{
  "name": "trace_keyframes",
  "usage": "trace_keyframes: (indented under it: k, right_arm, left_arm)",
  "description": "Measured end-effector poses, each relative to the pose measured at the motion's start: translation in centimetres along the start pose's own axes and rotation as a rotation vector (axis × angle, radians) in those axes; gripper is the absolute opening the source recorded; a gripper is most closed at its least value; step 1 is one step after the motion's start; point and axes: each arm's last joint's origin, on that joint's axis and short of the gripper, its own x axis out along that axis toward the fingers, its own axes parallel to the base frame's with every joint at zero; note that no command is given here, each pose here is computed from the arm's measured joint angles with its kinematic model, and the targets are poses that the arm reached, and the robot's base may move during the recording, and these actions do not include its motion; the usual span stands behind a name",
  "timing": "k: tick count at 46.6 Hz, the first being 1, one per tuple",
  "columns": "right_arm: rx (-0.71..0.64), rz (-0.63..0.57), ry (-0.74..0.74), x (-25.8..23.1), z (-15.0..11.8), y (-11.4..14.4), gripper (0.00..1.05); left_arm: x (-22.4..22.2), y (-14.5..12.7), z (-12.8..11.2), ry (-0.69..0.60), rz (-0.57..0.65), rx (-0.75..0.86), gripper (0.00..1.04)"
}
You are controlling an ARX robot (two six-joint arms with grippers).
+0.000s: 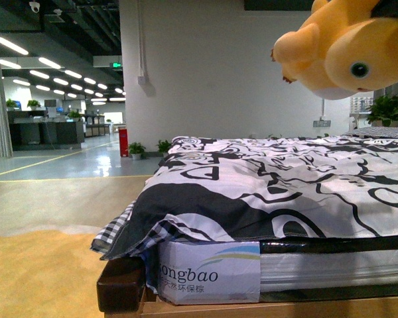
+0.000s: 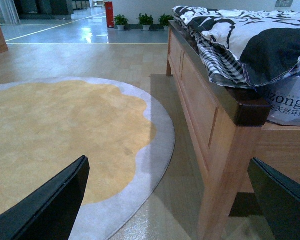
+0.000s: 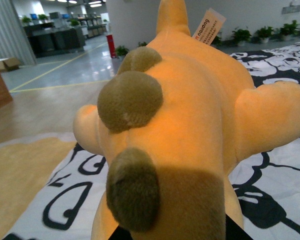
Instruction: Put away toys
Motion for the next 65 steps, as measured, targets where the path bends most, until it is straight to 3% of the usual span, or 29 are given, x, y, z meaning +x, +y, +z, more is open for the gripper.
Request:
trace_keyframes:
  k: [15,27,53,65]
  right_arm:
    - [0.055,0.213,-0.093,-13.5,-0.6,-1.8,0.07]
    - [0.062,0.266,-0.099,-18.9,-4.3,-1.8,0.07]
    - [0.098,0.224,-0.054,-22.4,-13.3,0.8,0.07]
    - [-0.012,0.066,-0.144,-22.7,-16.2,1.2,0.07]
  left_arm:
    - [0.0,0.0,0.0,0.0,0.0,0.0,0.99]
    - [0.0,0.0,0.0,0.0,0.0,0.0,0.99]
    - [0.0,0.0,0.0,0.0,0.0,0.0,0.99]
    - [0.0,0.0,0.0,0.0,0.0,0.0,0.99]
